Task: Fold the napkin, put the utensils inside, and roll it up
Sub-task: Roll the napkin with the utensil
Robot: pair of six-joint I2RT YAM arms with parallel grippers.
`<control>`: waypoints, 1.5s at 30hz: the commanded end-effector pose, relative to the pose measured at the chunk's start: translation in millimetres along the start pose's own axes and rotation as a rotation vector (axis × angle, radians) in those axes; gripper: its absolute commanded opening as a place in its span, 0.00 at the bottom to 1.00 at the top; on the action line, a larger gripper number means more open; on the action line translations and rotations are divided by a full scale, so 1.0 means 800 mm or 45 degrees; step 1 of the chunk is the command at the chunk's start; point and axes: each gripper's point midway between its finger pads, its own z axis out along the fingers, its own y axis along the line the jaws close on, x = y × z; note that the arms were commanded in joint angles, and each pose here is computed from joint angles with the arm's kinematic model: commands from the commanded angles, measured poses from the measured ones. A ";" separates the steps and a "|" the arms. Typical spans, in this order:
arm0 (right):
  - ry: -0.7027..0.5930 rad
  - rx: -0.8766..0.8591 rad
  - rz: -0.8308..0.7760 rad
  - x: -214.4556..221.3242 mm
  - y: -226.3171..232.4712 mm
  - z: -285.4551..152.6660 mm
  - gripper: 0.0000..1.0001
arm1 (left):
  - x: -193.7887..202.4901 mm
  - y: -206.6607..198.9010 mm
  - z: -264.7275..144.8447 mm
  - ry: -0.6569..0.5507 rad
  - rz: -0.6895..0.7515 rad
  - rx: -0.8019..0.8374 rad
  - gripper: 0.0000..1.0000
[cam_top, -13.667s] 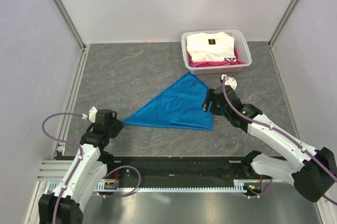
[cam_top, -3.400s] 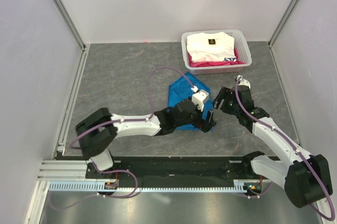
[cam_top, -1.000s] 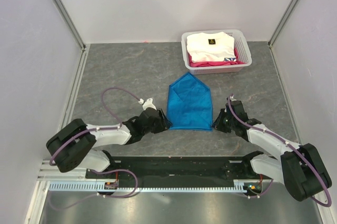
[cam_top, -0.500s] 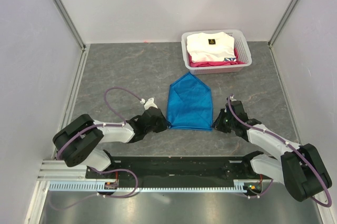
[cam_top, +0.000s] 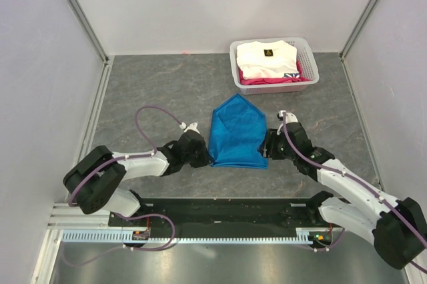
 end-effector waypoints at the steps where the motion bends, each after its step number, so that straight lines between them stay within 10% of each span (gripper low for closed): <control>1: -0.166 -0.102 -0.264 -0.037 0.055 -0.019 0.61 | 0.013 0.015 -0.018 0.174 0.059 0.013 0.02; 15: -0.221 -0.049 -1.006 0.062 0.193 0.007 0.67 | -0.005 -0.006 -0.037 0.265 -0.026 0.173 0.02; 30: -0.243 0.172 -1.325 0.105 0.177 0.053 0.68 | -0.010 -0.002 -0.042 0.300 -0.038 0.188 0.02; 39: -0.255 0.343 -1.386 0.114 0.146 0.075 0.55 | -0.011 0.000 -0.041 0.310 -0.032 0.190 0.02; 45: -0.220 0.296 -1.414 0.121 0.148 0.078 0.28 | -0.012 0.000 -0.041 0.305 -0.017 0.217 0.08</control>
